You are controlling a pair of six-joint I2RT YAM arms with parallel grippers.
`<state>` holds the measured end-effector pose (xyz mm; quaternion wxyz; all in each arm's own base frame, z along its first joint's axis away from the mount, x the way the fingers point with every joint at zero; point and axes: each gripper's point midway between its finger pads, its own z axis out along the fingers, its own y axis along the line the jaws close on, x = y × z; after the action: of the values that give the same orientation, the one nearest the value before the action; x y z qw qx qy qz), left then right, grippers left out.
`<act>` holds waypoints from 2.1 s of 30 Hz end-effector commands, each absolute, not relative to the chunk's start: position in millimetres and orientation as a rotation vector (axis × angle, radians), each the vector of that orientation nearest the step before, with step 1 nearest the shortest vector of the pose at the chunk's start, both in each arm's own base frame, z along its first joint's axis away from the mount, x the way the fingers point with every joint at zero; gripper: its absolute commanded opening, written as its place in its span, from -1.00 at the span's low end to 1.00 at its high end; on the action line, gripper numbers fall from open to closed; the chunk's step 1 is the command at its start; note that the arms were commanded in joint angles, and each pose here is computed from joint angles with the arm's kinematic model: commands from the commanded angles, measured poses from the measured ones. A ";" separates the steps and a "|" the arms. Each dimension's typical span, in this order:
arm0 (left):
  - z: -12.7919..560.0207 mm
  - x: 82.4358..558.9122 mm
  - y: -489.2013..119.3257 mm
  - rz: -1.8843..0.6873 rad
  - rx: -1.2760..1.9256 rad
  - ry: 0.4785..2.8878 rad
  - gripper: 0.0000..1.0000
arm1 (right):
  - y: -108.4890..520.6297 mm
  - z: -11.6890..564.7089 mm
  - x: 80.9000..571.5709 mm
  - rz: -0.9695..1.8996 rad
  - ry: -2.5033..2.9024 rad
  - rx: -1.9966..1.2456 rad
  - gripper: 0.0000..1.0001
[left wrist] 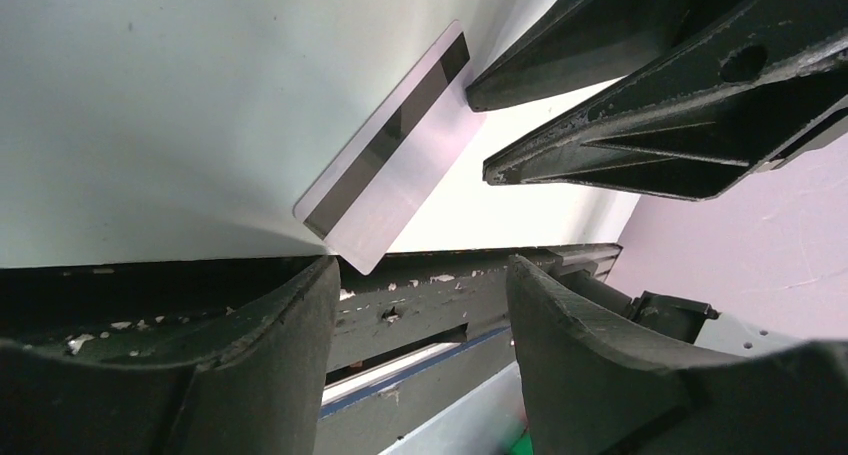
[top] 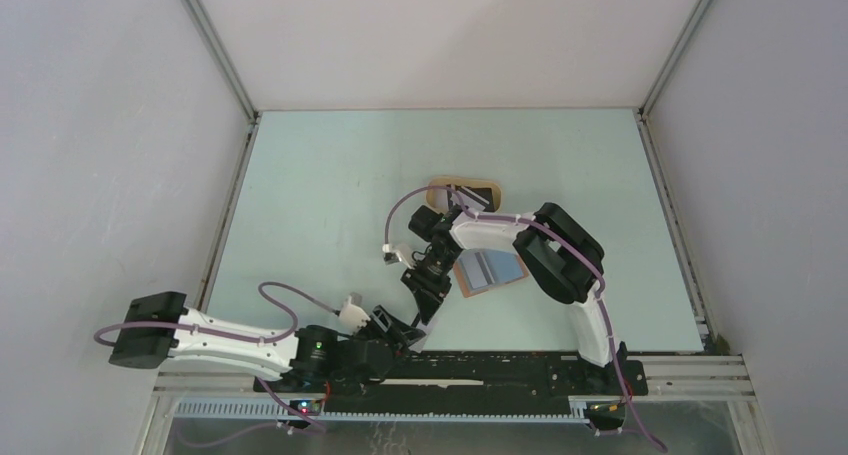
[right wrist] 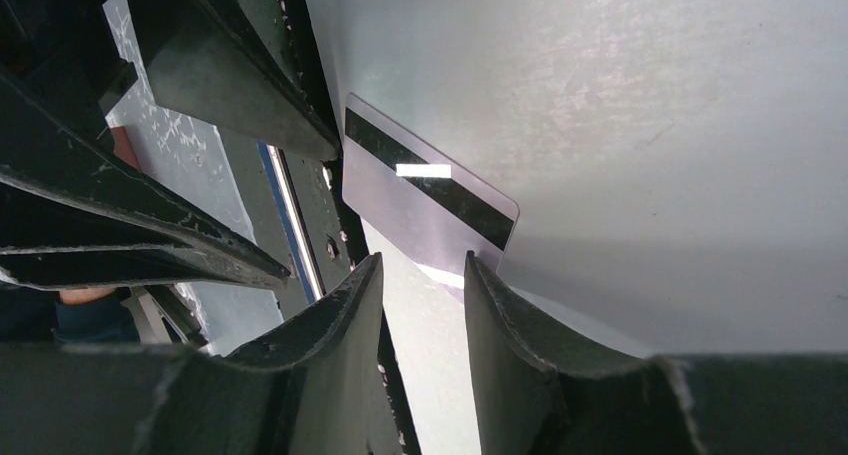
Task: Put the credit cards into the card holder
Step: Move the credit card to the center of the board.
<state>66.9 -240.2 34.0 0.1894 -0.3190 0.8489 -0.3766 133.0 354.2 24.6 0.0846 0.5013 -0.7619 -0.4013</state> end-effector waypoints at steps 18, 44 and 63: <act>131.7 130.6 -201.7 -0.964 -0.531 2.058 0.20 | 301.5 147.0 184.7 -1.643 -2.214 2.074 -0.06; 113.5 162.1 -240.1 -0.933 -0.086 2.206 0.15 | 316.5 112.4 89.2 -1.174 -1.100 3.301 0.10; 45.1 168.8 -219.3 -0.820 -0.020 2.194 -0.66 | 361.9 66.3 73.0 -0.895 -1.174 3.466 0.09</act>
<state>160.3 -218.8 36.8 0.3510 -0.0157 0.8848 -0.3060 76.0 350.1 70.1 -0.2937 0.8797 -0.2953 -0.2295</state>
